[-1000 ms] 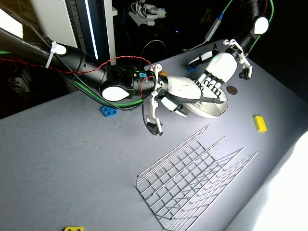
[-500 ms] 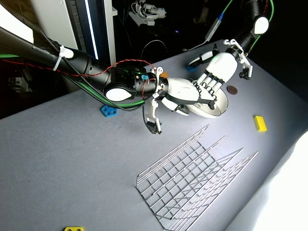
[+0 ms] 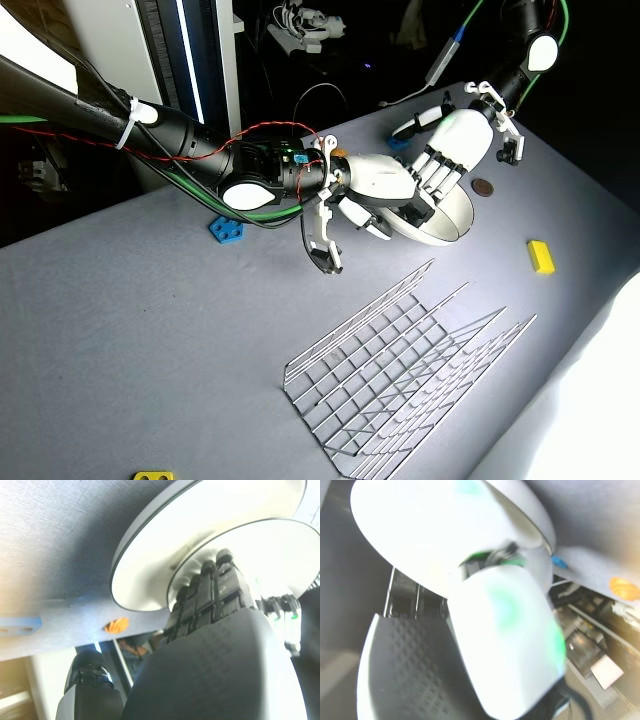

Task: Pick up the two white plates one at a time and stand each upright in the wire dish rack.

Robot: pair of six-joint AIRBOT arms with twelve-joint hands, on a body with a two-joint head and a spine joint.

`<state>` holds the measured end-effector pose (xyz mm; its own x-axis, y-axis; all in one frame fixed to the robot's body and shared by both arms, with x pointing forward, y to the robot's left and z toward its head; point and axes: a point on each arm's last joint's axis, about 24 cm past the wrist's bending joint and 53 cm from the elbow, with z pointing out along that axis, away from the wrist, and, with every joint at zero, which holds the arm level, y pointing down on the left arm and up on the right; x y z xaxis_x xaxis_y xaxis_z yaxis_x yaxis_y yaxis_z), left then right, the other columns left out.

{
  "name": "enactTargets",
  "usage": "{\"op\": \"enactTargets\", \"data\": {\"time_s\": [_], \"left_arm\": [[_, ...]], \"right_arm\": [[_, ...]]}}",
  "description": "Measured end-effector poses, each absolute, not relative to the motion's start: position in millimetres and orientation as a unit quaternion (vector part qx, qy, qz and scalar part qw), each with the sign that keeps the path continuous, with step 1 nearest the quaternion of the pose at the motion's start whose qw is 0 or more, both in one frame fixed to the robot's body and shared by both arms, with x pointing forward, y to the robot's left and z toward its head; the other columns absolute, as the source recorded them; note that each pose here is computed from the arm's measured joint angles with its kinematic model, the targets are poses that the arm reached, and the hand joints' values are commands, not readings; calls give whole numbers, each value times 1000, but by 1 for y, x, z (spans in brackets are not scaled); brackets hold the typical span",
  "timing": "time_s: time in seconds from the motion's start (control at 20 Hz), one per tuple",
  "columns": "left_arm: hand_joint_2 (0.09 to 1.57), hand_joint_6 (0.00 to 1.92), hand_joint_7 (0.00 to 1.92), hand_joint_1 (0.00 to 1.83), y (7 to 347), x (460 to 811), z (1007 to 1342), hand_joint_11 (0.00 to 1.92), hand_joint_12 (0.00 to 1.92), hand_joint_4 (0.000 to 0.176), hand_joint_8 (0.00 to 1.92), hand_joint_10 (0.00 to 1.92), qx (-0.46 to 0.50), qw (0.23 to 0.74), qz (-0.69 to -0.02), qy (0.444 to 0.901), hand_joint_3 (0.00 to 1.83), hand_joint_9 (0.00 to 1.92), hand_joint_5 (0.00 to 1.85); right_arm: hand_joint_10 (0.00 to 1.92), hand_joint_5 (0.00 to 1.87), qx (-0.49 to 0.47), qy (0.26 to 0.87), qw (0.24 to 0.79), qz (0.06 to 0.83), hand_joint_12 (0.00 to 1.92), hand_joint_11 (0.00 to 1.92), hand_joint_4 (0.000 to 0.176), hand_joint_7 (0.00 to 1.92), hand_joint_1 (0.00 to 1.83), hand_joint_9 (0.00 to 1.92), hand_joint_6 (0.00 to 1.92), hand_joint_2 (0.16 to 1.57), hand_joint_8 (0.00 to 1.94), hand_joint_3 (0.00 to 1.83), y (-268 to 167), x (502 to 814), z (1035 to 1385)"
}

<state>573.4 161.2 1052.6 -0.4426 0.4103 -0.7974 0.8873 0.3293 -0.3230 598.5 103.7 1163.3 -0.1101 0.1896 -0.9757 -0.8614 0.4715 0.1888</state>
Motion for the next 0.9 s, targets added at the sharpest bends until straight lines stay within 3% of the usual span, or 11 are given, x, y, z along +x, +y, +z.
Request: {"op": "enactTargets", "data": {"time_s": [0.5, 0.9], "left_arm": [[1033, 0, 0, 0, 161, 583, 1073, 0, 0, 0, 0, 0, 403, 318, -394, 762, 16, 0, 0], [1033, 5, 21, 0, 173, 583, 1113, 0, 0, 0, 8, 2, 394, 352, -394, 753, 12, 6, 13]], "right_arm": [[1003, 860, -269, 606, 606, 439, 1406, 934, 0, 968, 1494, 952, 1064, 1097, 863, 0, 106, 599, 1168], [956, 895, -234, 635, 574, 461, 1410, 942, 0, 1018, 1495, 989, 972, 1083, 798, 1, 107, 607, 1185]]}}
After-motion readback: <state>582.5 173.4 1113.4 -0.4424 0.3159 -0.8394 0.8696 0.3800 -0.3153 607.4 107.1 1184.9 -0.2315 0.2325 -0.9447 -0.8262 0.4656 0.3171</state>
